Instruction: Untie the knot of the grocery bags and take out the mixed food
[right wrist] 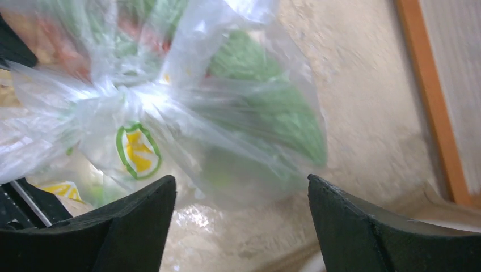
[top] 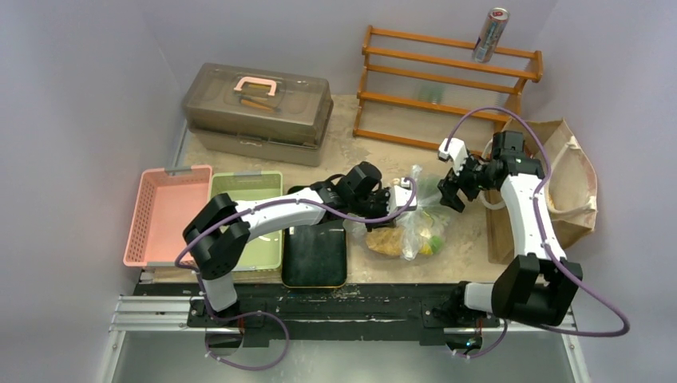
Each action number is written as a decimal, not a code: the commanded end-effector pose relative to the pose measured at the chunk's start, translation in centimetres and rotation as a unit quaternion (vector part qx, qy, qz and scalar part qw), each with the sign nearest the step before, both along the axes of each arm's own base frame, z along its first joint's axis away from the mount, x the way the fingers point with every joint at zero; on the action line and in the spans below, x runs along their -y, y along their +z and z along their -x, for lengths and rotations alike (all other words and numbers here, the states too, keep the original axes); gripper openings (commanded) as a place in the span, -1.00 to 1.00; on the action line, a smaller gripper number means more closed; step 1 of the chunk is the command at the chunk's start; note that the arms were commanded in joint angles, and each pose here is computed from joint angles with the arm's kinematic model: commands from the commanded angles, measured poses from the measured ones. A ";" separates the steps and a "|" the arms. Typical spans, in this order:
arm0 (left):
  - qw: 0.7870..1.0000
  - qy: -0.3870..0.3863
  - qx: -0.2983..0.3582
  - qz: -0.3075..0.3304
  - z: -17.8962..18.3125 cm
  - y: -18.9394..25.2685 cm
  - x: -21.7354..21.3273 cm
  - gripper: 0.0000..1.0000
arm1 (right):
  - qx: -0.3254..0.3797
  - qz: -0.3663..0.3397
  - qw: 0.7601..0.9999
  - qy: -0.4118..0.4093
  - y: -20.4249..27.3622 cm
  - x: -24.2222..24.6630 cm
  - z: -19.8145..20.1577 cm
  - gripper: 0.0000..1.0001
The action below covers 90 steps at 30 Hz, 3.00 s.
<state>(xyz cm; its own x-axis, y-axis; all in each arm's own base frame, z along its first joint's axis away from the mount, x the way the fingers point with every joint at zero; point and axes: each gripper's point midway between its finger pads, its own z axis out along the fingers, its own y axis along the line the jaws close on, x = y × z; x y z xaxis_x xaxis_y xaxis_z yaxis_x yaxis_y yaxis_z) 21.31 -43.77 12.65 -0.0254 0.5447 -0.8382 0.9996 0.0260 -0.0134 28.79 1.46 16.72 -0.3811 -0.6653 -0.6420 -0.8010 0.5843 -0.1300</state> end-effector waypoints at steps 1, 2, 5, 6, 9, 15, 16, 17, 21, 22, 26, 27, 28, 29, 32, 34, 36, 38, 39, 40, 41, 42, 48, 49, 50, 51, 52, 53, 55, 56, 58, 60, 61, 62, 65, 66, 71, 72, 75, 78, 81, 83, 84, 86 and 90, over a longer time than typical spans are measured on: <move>1.000 -0.008 0.005 0.021 0.7 1.2 -0.1 -0.96 | 0.004 -0.072 0.994 0.082 -0.3 -3.5 -0.2 0.70; 1.000 -0.008 0.005 0.023 0.8 1.2 -0.2 -0.98 | 0.004 -0.070 0.993 0.093 -0.8 -3.9 -0.3 0.72; 1.000 -0.003 0.006 0.023 0.6 1.2 -0.2 -1.00 | 0.012 -0.053 0.992 0.110 -2.3 -5.0 -0.8 0.73; 1.000 -0.002 0.006 0.023 0.6 1.1 -0.2 -1.00 | 0.018 -0.047 0.992 0.113 -2.8 -5.4 -1.1 0.73; 1.000 0.000 0.003 0.022 0.4 1.1 0.1 -1.00 | 0.024 -0.025 0.992 0.119 -4.2 -5.9 -2.0 0.72; 1.000 0.015 0.010 0.021 0.0 1.9 -0.2 -1.00 | 0.001 0.013 0.991 0.135 -6.6 -5.8 -2.0 -0.06; 1.000 0.020 0.013 0.018 0.0 2.0 -0.5 -1.00 | -0.002 0.022 0.992 0.126 -6.8 -5.4 -2.1 -0.52; 0.999 0.023 0.021 0.020 0.0 2.4 -1.0 -1.00 | -0.007 0.033 0.993 0.114 -6.9 -4.8 -2.2 -0.94; 0.997 0.017 0.066 0.021 0.5 3.7 -3.4 -1.00 | -0.001 0.020 0.998 0.055 -5.1 -2.2 -2.8 -1.00; 0.997 0.016 0.075 0.022 0.6 4.0 -4.2 -1.00 | 0.008 0.016 0.999 0.039 -4.3 -1.6 -3.0 -1.00; 0.997 0.025 0.069 0.018 0.2 4.6 -7.5 -1.00 | 0.023 0.017 1.000 -0.011 -2.5 0.9 -3.5 -1.00; 0.997 0.021 0.068 0.012 0.1 4.4 -8.2 -1.00 | 0.023 0.021 0.999 -0.018 -2.4 1.4 -3.5 -1.00; 0.997 0.013 0.071 0.002 0.3 3.9 -8.9 -1.00 | 0.025 0.024 0.999 -0.024 -2.3 1.8 -3.4 -1.00; 0.997 -0.001 0.083 -0.007 0.5 3.5 -9.5 -1.00 | 0.024 0.027 0.999 -0.029 -2.5 2.1 -3.2 -1.00; 0.992 -0.041 0.112 -0.038 1.3 1.5 -11.0 -1.00 | 0.021 0.024 0.999 -0.033 -2.5 2.2 -2.8 -1.00; 0.991 -0.052 0.115 -0.053 1.4 1.3 -11.4 -1.00 | 0.004 0.008 1.000 -0.022 -2.1 1.4 -1.8 -1.00; 0.993 -0.035 0.109 -0.027 1.2 3.6 -10.7 -0.83 | -0.019 -0.018 1.000 -0.011 -0.9 0.3 -0.7 -0.80; 0.995 -0.024 0.096 0.019 1.4 7.3 -9.3 -0.14 | -0.023 -0.054 0.998 0.001 1.2 -1.0 -0.1 0.08; 0.995 -0.010 0.086 0.050 1.4 9.5 -8.3 0.19 | -0.020 -0.075 0.997 0.004 2.3 -1.7 0.1 0.28; 0.994 -0.005 0.085 0.069 1.4 11.1 -7.4 0.28 | -0.010 -0.088 0.996 0.006 3.3 -2.2 -0.1 0.37; 0.992 -0.007 0.092 0.086 1.5 12.5 -6.4 0.36 | -0.001 -0.098 0.995 0.005 4.0 -2.7 -0.3 0.40; 0.990 -0.013 0.099 0.100 1.6 13.5 -5.4 0.41 | 0.004 -0.105 0.994 0.007 4.4 -3.2 -0.5 0.41; 0.988 -0.047 0.104 0.108 1.4 13.1 0.4 0.45 | -0.040 -0.127 0.991 0.027 1.7 -6.7 -1.2 0.39; 0.989 -0.044 0.100 0.102 0.9 12.4 1.1 0.45 | -0.048 -0.128 0.990 0.026 1.1 -6.9 -1.3 0.38; 0.990 -0.041 0.095 0.095 0.5 11.8 1.6 0.44 | -0.054 -0.128 0.990 0.024 0.5 -6.9 -1.4 0.37; 0.991 -0.039 0.094 0.089 0.2 11.2 2.0 0.44 | -0.059 -0.128 0.990 0.022 0.0 -6.9 -1.5 0.37; 0.991 -0.036 0.096 0.082 -0.2 10.5 2.3 0.44 | -0.063 -0.126 0.990 0.021 -0.5 -6.8 -1.5 0.36; 0.992 -0.031 0.098 0.075 -0.7 9.7 2.6 0.42 | -0.066 -0.124 0.990 0.019 -0.9 -6.7 -1.4 0.33; 0.992 -0.030 0.103 0.060 -1.2 8.4 2.9 0.28 | -0.072 -0.120 0.990 0.021 -1.7 -6.6 -1.2 0.24; 0.993 -0.035 0.106 0.048 -1.3 7.7 2.9 0.13 | -0.074 -0.116 0.990 0.022 -2.1 -6.5 -1.0 0.17; 0.992 -0.046 0.116 0.017 -1.4 6.5 2.2 -0.19 | -0.076 -0.106 0.991 0.019 -2.7 -6.2 -1.0 -0.12; 0.990 -0.035 0.138 0.009 -2.4 6.7 1.2 -0.46 | -0.070 -0.096 0.993 0.012 -2.7 -5.8 -1.5 -0.58; 0.990 -0.030 0.140 0.010 -2.8 7.1 0.5 -0.60 | -0.067 -0.093 0.993 0.007 -2.5 -5.7 -1.6 -0.82; 0.990 -0.023 0.140 0.014 -3.0 7.9 -0.3 -0.77 | -0.062 -0.087 0.994 0.000 -2.3 -5.3 -1.8 -1.00; 0.989 -0.003 0.144 0.035 -3.3 10.9 -2.6 -1.00 | -0.027 -0.078 0.996 -0.024 -0.6 -3.9 -2.7 -1.00; 0.988 -0.002 0.148 0.045 -3.0 11.9 -3.3 -1.00 | -0.015 -0.076 0.996 -0.036 0.0 -3.4 -3.1 -1.00; 0.984 -0.011 0.169 0.060 -1.0 13.2 -6.6 -1.00 | 0.020 -0.082 0.994 -0.064 3.7 -1.7 -3.8 -1.00; 0.985 -0.010 0.164 0.059 -0.8 13.0 -7.2 -1.00 | 0.017 -0.086 0.994 -0.059 4.2 -1.9 -3.4 -1.00; 0.987 0.000 0.149 0.057 -1.0 12.5 -8.1 -1.00 | 0.015 -0.114 0.992 -0.045 5.6 -3.1 -2.2 -1.00; 0.983 -0.014 0.171 0.064 -0.8 13.5 -6.0 0.13 | 0.013 -0.143 0.988 -0.058 6.2 -3.8 -1.8 -1.00; 0.978 -0.018 0.187 0.092 -1.2 14.7 -2.4 0.75 | 0.004 -0.171 0.983 -0.067 6.8 -4.5 -1.9 -1.00; 0.975 -0.032 0.201 0.088 -1.1 14.5 0.2 0.75 | -0.004 -0.184 0.980 -0.069 7.1 -4.8 -1.7 -1.00; 0.973 -0.031 0.210 0.091 -1.5 14.7 1.3 0.74 | -0.005 -0.189 0.979 -0.070 7.3 -5.0 -1.7 -1.00; 0.971 -0.024 0.223 0.086 -2.4 13.9 3.2 0.69 | -0.001 -0.194 0.978 -0.073 7.6 -5.1 -1.7 -1.00; 0.967 0.017 0.251 0.044 -4.8 12.0 4.5 0.09 | 0.006 -0.182 0.980 -0.084 7.6 -4.6 -1.9 -1.00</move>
